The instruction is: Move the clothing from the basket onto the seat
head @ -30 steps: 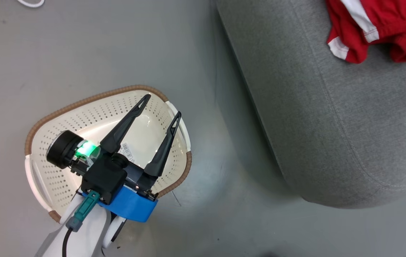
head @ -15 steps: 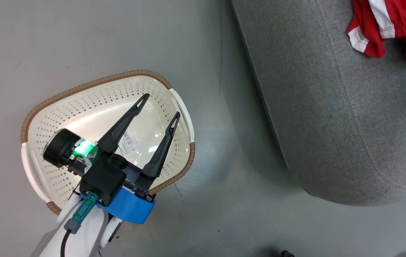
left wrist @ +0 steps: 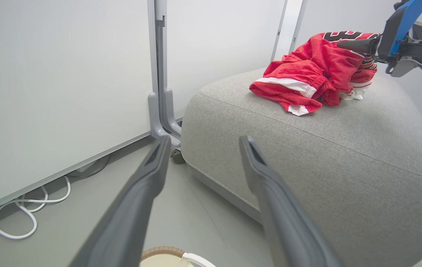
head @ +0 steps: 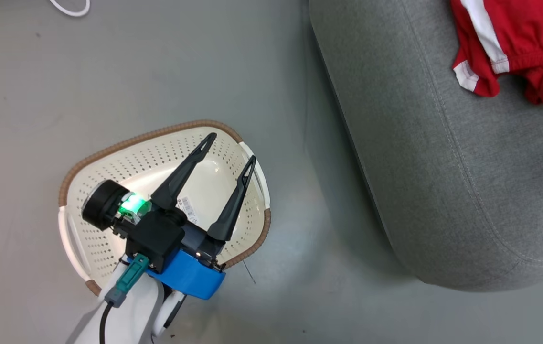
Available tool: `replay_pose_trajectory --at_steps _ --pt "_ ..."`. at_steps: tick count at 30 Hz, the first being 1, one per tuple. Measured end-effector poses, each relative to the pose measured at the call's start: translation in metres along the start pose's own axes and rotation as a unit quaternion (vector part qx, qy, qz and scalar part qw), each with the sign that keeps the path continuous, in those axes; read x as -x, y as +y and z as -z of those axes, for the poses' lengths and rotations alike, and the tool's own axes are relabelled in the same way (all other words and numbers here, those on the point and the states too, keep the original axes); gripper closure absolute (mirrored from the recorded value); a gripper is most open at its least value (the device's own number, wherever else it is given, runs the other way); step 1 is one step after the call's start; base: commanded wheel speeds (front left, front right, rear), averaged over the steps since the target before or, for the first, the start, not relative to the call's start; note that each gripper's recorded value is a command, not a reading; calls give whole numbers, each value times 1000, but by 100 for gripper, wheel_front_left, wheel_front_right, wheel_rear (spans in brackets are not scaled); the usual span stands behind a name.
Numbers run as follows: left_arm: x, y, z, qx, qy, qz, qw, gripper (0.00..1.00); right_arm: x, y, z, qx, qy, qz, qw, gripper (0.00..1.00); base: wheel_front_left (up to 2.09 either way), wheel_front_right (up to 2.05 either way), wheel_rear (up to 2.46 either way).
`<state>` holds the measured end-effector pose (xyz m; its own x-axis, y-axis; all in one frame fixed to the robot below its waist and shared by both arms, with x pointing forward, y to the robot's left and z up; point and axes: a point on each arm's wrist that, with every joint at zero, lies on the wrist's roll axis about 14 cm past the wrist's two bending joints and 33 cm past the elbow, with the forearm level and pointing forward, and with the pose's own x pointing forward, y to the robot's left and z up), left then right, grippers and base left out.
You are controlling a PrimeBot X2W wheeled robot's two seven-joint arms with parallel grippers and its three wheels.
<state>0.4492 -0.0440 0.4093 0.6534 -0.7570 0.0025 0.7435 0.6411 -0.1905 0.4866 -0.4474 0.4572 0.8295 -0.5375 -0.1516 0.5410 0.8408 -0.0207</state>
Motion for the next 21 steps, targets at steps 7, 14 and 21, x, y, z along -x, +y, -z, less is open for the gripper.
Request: replay_pose_trajectory --at_steps 7,14,21 --pt "9 -13 -19 3 -9 -13 1000 0 25 -9 -1 -1 2 -5 1000 0 0 0 0" --pt "24 -26 -38 7 -17 -32 999 0 52 -8 -7 11 -6 -29 999 0 0 0 0" --pt "46 -36 -53 5 -24 -62 998 0 85 0 -11 11 -25 -61 998 0 0 0 0"
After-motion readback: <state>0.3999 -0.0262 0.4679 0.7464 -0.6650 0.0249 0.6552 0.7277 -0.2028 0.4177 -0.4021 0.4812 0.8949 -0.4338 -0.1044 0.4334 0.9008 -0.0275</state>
